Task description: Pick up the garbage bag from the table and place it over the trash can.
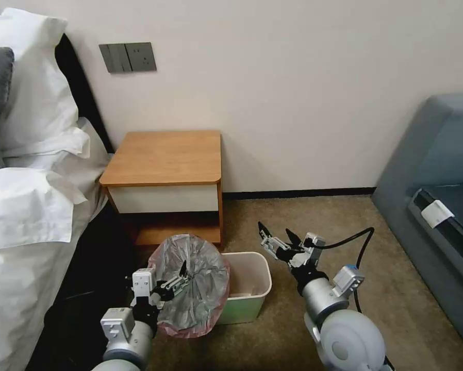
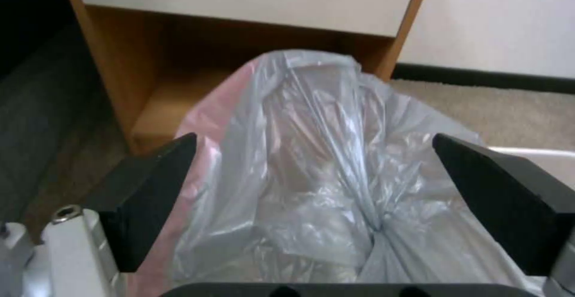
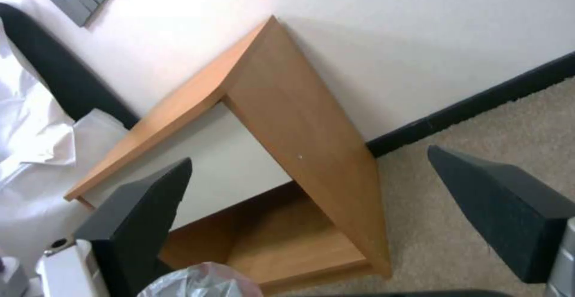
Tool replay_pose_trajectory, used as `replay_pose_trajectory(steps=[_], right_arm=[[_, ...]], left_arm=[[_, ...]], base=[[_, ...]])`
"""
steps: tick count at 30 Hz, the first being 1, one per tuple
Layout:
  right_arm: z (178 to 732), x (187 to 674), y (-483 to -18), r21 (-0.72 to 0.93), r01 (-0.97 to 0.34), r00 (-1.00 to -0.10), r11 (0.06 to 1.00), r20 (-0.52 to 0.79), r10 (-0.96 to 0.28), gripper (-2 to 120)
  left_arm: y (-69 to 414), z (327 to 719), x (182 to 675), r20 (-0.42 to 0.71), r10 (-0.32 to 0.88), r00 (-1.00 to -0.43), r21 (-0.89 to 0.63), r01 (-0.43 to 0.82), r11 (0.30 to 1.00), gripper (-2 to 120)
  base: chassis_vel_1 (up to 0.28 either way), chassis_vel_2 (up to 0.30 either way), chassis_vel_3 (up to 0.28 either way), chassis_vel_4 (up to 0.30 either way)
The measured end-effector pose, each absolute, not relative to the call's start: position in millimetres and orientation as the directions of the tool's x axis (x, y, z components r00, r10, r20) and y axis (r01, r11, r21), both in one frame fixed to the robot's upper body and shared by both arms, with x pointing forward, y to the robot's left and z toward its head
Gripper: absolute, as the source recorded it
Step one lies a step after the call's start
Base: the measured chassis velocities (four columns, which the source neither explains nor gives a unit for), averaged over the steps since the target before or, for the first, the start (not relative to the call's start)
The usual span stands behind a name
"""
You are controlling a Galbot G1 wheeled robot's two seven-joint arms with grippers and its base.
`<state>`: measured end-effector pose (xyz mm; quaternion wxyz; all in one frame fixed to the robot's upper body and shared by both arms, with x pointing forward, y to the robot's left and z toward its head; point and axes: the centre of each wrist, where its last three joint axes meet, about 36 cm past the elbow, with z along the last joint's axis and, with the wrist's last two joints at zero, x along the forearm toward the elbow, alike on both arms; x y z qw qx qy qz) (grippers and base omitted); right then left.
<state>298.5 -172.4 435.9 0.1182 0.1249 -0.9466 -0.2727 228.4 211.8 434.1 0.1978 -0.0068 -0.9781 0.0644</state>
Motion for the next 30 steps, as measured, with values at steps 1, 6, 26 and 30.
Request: replay_pose_trajectory(steps=[1, 6, 26, 30], right_arm=[[435.1, 298.4, -172.1, 0.544, -0.171, -0.941, 0.822, 0.157, -0.300, 100], [432.7, 297.0, -171.1, 0.540, -0.166, -0.942, 0.825, 0.161, -0.295, 100], [422.5, 296.0, -161.1, 0.546, -0.147, -0.945, 0.825, 0.170, -0.281, 100], [421.5, 295.1, -158.5, 0.546, -0.148, -0.945, 0.825, 0.168, -0.281, 100]], left_arm=[[211.0, 432.6, 228.9, 0.389, 0.043, -0.920, -0.131, -0.009, 0.991, 97], [207.6, 425.2, 230.6, 0.402, 0.056, -0.914, -0.136, 0.001, 0.991, 96], [208.4, 407.6, 245.0, 0.442, 0.009, -0.897, -0.100, -0.040, 0.994, 78], [207.4, 403.0, 247.6, 0.461, 0.012, -0.887, -0.101, -0.039, 0.994, 72]], base=[[0.000, 0.000, 0.000, 0.000], [0.000, 0.000, 0.000, 0.000], [0.000, 0.000, 0.000, 0.000], [0.000, 0.000, 0.000, 0.000]])
